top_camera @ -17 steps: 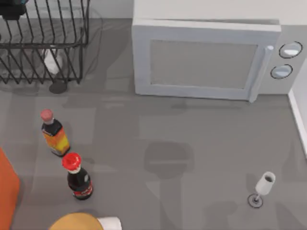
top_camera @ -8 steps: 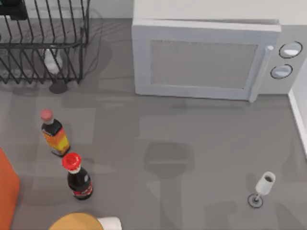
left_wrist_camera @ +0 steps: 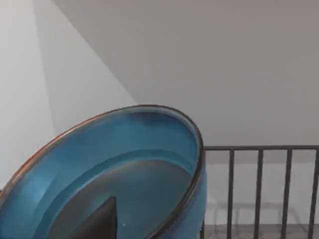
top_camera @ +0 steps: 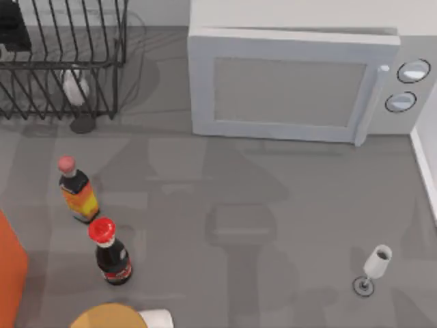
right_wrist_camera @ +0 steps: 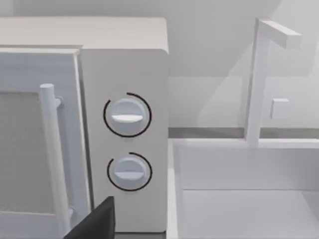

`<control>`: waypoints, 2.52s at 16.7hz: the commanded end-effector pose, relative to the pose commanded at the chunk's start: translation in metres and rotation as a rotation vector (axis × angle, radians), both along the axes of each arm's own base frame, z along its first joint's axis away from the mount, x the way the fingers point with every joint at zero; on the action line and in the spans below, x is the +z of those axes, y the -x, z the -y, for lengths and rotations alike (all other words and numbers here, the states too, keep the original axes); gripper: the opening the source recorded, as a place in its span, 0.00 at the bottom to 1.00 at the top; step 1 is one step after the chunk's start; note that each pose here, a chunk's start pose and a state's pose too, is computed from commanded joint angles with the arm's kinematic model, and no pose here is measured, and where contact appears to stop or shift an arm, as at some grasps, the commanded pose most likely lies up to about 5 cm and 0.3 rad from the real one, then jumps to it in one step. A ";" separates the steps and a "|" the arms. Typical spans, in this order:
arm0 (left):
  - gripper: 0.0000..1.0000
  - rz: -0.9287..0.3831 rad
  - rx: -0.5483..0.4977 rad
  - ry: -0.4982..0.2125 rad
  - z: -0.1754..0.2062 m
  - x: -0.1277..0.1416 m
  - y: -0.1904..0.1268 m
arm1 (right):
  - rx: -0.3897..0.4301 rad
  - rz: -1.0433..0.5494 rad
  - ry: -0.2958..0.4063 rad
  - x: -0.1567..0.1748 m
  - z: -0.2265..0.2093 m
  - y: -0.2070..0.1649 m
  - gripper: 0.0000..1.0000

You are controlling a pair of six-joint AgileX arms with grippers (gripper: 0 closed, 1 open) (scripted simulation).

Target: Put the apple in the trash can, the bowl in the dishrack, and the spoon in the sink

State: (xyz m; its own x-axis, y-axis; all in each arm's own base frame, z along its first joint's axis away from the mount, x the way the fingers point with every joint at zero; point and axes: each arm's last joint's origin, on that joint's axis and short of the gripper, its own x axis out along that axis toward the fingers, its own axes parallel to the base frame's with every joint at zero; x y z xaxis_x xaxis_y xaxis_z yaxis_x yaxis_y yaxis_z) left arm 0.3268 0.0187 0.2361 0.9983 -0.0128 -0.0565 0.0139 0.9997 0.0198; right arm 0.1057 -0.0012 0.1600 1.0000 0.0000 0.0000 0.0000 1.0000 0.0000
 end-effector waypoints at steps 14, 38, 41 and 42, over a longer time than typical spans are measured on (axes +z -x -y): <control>1.00 0.123 0.013 0.035 0.019 -0.030 0.212 | 0.000 0.000 0.000 0.000 0.000 0.000 1.00; 1.00 0.056 0.013 0.020 0.020 -0.076 0.221 | 0.152 -0.786 0.756 0.041 0.030 -0.042 1.00; 1.00 0.056 0.013 0.020 0.020 -0.076 0.221 | 0.392 -1.023 0.944 0.041 0.047 -0.063 1.00; 1.00 0.056 0.013 0.020 0.020 -0.076 0.221 | 0.484 -1.086 0.988 0.041 0.053 -0.069 1.00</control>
